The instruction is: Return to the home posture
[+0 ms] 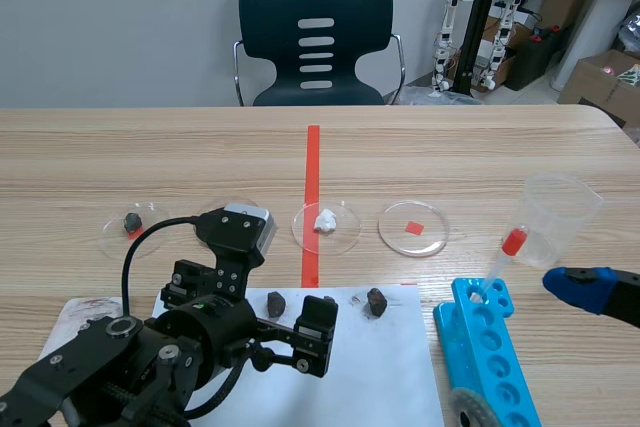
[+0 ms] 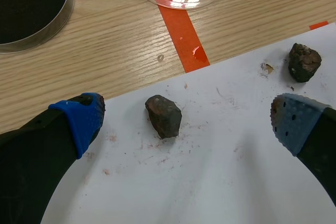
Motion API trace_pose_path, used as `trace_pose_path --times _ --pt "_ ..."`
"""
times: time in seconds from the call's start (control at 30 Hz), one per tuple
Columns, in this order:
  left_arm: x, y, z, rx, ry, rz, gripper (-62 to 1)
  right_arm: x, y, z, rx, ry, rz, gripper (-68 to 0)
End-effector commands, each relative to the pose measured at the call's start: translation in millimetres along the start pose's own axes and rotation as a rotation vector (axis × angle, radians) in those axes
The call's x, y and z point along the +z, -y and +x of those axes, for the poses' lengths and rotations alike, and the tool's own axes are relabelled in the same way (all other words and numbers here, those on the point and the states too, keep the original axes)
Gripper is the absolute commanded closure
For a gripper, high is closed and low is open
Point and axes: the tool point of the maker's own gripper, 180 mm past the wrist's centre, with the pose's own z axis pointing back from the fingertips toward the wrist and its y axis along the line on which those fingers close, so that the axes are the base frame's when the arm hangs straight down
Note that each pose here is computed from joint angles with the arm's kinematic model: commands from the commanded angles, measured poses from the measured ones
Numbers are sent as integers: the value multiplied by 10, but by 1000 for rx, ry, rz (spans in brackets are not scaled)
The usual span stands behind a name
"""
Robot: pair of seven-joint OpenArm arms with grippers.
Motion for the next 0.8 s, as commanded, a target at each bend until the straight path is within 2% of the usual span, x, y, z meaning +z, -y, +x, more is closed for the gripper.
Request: trace_pose_path --times 0.0,0.37,0.47,0.63,0.77 --pt "0 20 130 1 37 -4 -623 -42 10 112 5 43 0 -591" --pt "-1 21 131 1 38 -4 -623 -42 10 112 5 43 0 -591" --pt "-1 12 132 -23 38 2 -623 -42 10 112 5 43 0 -591" --pt "6 17 159 -26 45 1 -623 -42 10 112 5 43 0 -591" --pt "124 50 305 -81 96 0 -623 -42 10 112 5 43 0 -591"
